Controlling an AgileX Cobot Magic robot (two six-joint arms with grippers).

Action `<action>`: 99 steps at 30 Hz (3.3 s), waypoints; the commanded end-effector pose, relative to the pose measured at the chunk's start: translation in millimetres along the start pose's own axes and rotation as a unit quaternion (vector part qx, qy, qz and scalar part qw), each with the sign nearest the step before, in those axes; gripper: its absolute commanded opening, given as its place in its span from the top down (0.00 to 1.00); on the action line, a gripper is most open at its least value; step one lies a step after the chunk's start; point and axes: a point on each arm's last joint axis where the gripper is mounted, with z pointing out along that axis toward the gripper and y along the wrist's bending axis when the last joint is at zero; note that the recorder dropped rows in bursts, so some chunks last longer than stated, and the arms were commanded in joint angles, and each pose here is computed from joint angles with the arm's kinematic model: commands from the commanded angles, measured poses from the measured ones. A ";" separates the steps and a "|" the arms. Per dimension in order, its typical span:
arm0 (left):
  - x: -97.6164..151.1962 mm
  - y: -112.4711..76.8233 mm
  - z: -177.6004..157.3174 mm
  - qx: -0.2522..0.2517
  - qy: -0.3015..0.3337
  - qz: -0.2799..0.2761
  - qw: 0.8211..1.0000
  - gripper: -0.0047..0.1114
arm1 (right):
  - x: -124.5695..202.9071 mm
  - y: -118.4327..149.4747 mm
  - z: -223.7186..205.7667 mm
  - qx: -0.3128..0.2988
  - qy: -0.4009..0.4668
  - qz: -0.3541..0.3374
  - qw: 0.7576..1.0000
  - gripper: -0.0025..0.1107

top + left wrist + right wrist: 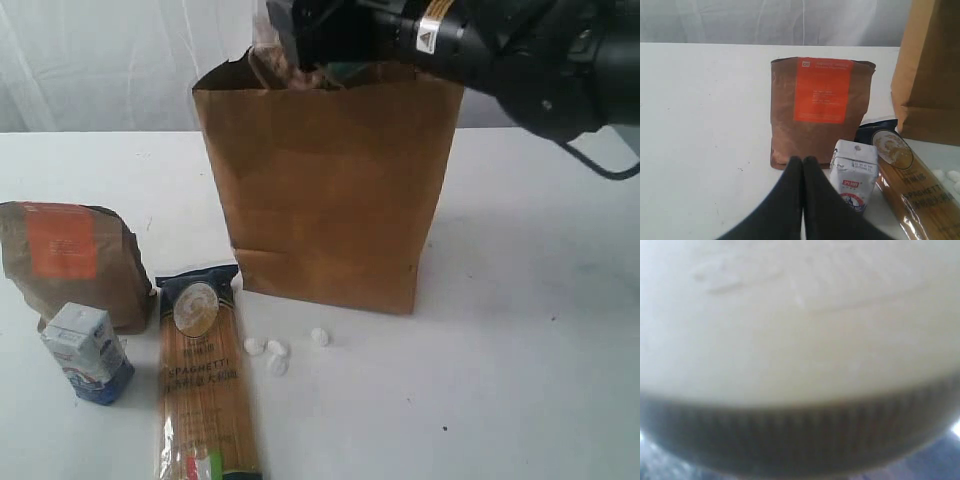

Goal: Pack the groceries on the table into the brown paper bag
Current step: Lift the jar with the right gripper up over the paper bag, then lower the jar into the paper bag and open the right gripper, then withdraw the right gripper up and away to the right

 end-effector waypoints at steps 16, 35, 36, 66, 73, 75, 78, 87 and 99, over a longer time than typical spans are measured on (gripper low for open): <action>1.4 -0.2 0.3 0.001 0.001 -0.003 1.000 0.96 | 31.7 -7.6 20.3 0.018 0.059 -0.002 0.998 0.52; 1.4 -0.2 0.3 0.001 0.001 -0.003 1.000 0.96 | 41.2 -11.6 15.4 0.058 0.123 0.139 0.981 0.30; 1.4 -0.2 0.3 0.001 0.001 -0.003 1.000 0.96 | 43.1 -12.0 14.8 0.062 0.134 0.139 0.979 0.27; 1.4 -0.2 0.3 0.001 0.001 -0.003 1.000 0.96 | 15.5 -10.4 7.9 0.046 0.057 0.197 0.978 0.07; 1.4 -0.2 0.3 0.001 0.001 -0.003 1.000 0.96 | 20.7 -11.8 5.9 0.060 0.087 0.197 0.975 0.07; 1.4 -0.2 0.3 0.001 0.001 -0.003 1.000 0.96 | 23.2 -12.4 5.4 0.066 0.100 0.197 0.973 0.07; 1.4 -0.2 0.3 0.001 0.001 -0.003 1.000 0.96 | 27.0 -12.8 4.4 0.072 0.115 0.197 0.971 0.07; 1.4 -0.2 0.3 0.001 0.001 -0.003 1.000 0.96 | 16.2 -13.5 -2.9 0.079 0.104 0.233 0.964 0.07; 1.4 -0.2 0.3 0.001 0.001 -0.003 1.000 0.96 | -6.6 -12.8 -15.9 0.071 0.069 0.226 0.969 0.07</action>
